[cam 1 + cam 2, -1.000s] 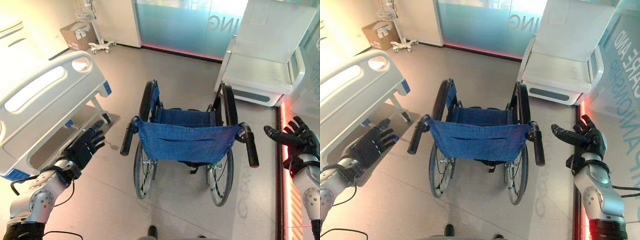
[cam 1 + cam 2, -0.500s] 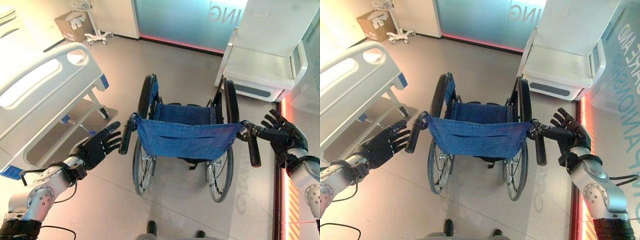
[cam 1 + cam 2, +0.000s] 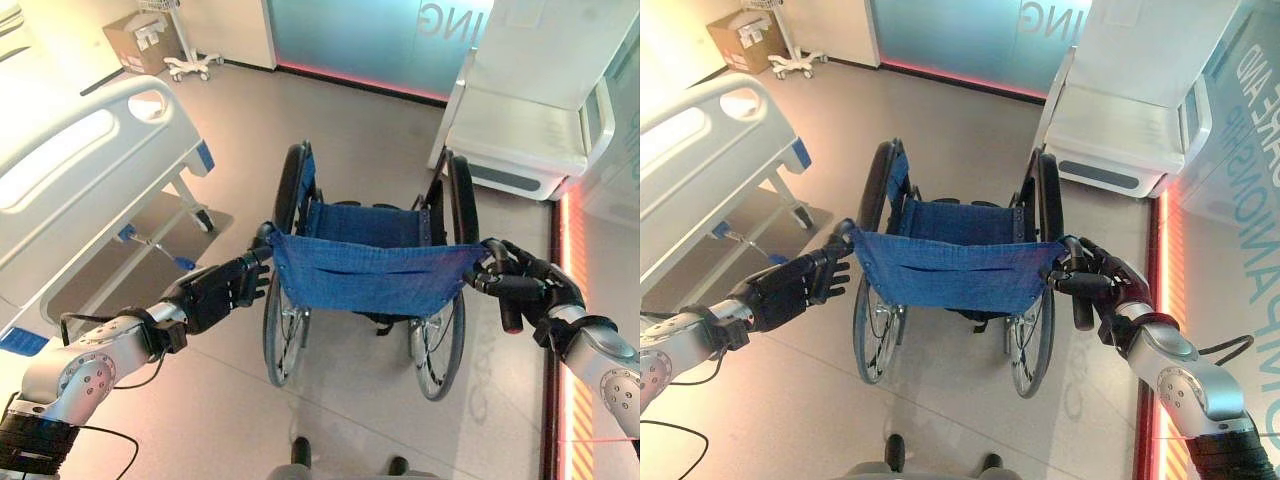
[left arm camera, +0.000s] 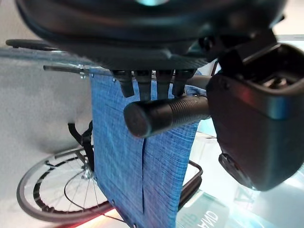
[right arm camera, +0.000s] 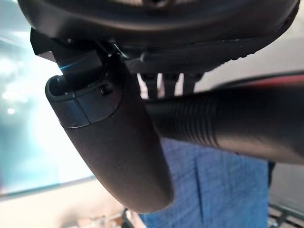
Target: Push the wheelchair next to the bed
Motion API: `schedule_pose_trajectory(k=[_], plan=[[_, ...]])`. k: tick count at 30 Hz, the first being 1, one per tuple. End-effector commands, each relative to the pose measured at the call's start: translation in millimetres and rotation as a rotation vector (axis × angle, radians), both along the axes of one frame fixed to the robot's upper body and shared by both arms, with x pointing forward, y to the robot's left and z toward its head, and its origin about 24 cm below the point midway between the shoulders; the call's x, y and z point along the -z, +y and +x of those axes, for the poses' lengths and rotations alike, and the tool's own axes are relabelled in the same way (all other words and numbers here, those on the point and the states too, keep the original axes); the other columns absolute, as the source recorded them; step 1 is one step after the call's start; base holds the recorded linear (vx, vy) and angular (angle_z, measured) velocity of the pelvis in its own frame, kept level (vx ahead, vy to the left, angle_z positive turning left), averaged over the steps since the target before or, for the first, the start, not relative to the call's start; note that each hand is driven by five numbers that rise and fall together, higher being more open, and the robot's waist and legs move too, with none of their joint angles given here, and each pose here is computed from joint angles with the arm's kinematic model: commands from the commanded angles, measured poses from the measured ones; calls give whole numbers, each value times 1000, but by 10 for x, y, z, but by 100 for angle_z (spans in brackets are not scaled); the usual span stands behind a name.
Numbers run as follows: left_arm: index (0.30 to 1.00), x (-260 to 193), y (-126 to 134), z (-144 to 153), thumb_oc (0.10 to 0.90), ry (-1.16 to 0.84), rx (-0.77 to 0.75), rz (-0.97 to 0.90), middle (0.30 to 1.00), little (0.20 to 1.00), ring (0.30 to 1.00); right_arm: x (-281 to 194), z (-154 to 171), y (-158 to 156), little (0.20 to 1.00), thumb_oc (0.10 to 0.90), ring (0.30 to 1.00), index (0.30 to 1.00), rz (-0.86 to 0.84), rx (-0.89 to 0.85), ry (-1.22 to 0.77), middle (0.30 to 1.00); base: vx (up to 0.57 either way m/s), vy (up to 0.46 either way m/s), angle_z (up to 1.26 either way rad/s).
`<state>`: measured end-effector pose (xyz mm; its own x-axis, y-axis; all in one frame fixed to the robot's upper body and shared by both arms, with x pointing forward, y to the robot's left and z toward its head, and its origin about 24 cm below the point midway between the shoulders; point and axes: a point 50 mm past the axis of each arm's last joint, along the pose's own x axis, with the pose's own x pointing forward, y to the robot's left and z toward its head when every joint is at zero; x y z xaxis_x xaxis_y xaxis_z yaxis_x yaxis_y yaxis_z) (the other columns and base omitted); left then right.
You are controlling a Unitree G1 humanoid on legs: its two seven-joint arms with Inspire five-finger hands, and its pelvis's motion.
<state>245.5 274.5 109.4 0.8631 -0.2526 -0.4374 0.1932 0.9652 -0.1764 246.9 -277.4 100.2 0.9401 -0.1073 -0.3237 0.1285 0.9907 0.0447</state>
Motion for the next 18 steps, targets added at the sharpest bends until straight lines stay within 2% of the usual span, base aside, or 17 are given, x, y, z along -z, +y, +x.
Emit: schedule_pose_trajectory(k=[1,8,12,18], plan=[[900,-631,-284,184,800,-288,169,-64,900,900,900,-566,148,-71,900,800,900,900,-171,-85,-144,900,0,0,0],[900,-592,-281,150,800,-237,170,-12,900,900,900,-527,139,-115,900,800,900,900,-202,-61,-114,900,34,-2,0],[900,-562,-270,161,800,-205,170,-52,900,900,900,-545,168,-136,900,800,900,900,-203,-61,-102,900,48,2,0],[900,-552,-356,150,800,-188,249,-72,900,900,900,-545,205,-131,900,800,900,900,-205,-79,-90,900,18,3,0]])
